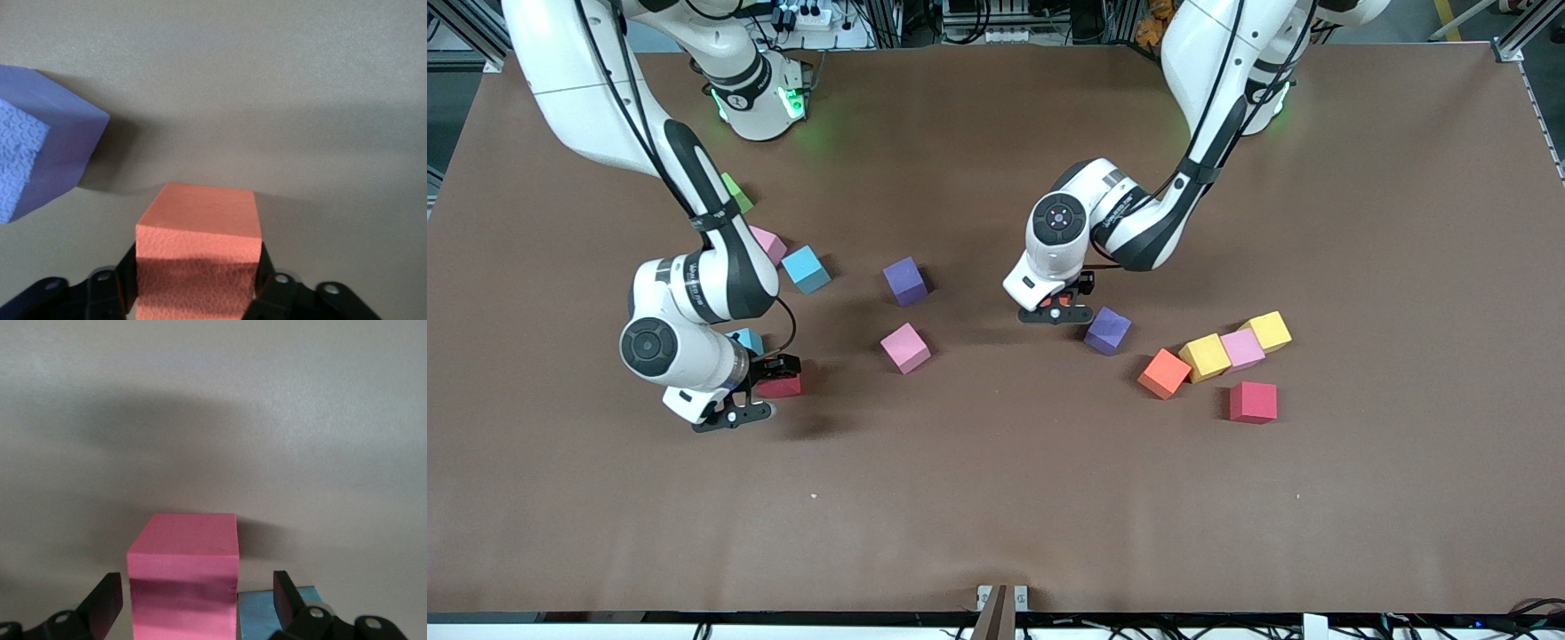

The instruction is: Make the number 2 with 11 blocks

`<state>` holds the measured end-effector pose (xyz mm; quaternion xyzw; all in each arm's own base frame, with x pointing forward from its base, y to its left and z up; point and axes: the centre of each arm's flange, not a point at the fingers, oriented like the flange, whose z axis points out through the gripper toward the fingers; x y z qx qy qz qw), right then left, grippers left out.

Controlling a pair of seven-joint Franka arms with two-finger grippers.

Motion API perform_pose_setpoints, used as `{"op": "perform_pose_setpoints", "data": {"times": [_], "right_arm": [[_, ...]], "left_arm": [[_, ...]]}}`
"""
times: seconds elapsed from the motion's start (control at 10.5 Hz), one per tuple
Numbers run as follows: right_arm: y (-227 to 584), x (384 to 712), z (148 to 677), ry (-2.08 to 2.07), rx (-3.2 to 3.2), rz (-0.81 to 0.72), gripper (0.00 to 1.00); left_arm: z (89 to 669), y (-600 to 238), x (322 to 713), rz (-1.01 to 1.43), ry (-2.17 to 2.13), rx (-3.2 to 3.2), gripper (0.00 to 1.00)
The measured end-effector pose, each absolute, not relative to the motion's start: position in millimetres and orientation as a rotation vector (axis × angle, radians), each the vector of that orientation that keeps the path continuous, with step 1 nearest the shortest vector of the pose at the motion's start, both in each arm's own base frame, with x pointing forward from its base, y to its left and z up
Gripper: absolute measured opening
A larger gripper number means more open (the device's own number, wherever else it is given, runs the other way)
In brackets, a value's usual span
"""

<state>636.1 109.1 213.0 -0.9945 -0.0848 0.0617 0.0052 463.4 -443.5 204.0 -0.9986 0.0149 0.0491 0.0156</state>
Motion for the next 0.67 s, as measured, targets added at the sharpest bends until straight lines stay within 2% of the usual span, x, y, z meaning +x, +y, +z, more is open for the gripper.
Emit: {"op": "perform_pose_setpoints", "data": {"times": [0.1, 0.29, 0.67], "right_arm": [[109, 634, 210, -0.244, -3.117, 0.197, 1.00], [110, 632, 207, -0.201, -3.122, 0.191, 1.00], [117, 627, 199, -0.173, -3.125, 0.136, 1.00]], "left_arm": [[204, -444, 463, 0.152, 0.051, -3.106, 0.60], [205, -452, 455, 0.165, 0.031, -3.102, 0.59], [235, -519, 376, 0.244, -0.001, -3.121, 0.59]]}}
